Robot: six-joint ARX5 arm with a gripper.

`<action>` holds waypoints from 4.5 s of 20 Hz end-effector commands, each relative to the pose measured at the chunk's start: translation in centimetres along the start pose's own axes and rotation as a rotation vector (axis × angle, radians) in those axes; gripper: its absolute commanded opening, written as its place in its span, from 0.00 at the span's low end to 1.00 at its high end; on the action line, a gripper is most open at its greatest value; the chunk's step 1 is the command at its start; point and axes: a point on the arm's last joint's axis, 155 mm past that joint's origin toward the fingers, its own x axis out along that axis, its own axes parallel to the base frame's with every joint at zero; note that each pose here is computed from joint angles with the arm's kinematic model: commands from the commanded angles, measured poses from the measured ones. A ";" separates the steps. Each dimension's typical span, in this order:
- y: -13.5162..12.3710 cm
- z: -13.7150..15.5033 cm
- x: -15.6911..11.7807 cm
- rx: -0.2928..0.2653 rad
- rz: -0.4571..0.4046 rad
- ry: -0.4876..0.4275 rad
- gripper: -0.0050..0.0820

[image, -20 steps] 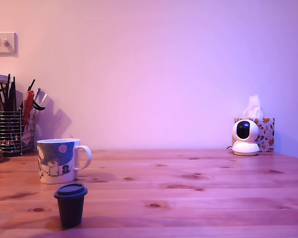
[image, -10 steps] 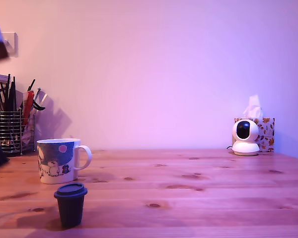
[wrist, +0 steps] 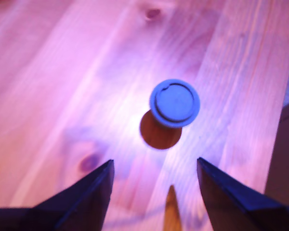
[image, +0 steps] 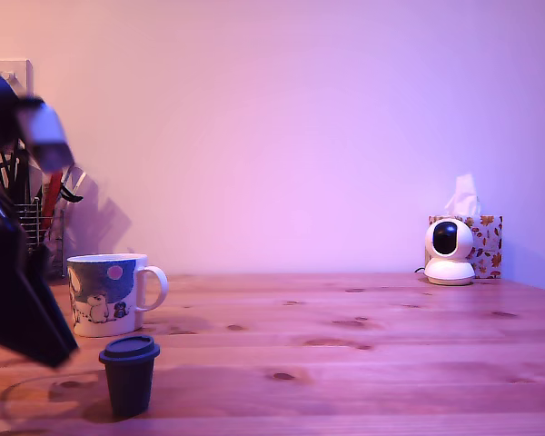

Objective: Pick up the coffee capsules on the table and drop them inside the coffee cup

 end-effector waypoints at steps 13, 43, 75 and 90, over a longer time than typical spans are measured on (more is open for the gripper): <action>-1.6 2.8 4.6 0.090 -0.035 -0.050 0.63; -0.2 2.5 4.7 -0.036 0.025 -0.005 0.32; 12.4 12.3 -12.8 -0.438 0.522 -0.367 0.32; 15.0 9.5 -13.8 -0.639 0.545 -0.177 0.32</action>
